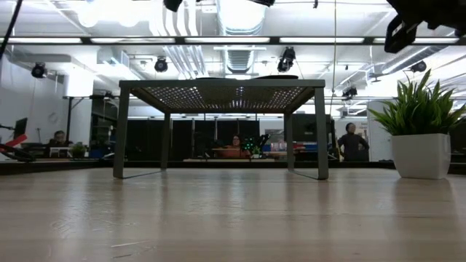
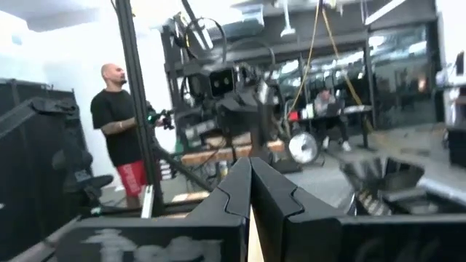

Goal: Pick & Place Mini shaped plates
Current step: Stack the square plate on top of the square plate on the shelf

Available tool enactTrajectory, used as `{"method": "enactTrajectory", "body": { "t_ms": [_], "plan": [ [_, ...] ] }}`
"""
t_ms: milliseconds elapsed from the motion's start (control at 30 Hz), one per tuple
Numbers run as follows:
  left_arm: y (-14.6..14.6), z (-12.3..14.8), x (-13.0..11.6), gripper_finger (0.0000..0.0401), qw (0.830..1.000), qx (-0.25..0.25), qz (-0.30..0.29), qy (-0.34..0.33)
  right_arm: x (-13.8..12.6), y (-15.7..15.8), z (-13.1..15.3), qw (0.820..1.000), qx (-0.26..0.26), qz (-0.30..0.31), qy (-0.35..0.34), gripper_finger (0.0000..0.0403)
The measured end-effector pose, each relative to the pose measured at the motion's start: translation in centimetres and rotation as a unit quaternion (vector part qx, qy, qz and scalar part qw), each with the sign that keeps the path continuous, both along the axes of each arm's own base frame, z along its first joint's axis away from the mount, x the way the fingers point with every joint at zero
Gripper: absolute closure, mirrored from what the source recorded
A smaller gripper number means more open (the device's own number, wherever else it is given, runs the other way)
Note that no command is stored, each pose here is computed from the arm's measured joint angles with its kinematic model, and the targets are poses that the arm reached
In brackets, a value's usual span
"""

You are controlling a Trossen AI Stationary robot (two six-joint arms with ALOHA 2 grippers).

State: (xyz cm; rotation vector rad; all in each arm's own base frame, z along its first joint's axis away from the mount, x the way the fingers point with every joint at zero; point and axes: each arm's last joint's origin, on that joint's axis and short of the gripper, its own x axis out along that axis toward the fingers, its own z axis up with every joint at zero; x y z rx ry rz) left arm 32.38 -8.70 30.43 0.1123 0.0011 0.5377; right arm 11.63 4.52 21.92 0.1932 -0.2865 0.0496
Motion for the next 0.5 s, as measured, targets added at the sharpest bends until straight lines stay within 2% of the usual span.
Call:
{"method": "enactTrajectory", "body": {
  "t_ms": [133, 267, 500],
  "plan": [
    [0.1, 0.4, 1.1, 0.0401, 0.999, 0.035, 0.007, 0.014, 0.7, 0.1, 0.1, 0.999, -0.017, -0.048, -0.008, 0.0394],
    [0.2, 0.9, 2.2, 0.0401, 0.997, 0.066, 0.015, 0.027, 1.8, 0.4, 0.1, 0.994, -0.035, -0.101, 0.024, 0.0394],
    [0.5, 1.9, 3.7, 0.0401, 0.993, 0.108, 0.029, 0.041, 4.6, 1.7, 1.9, 0.990, -0.068, -0.117, 0.050, 0.0389]
  ]
}}
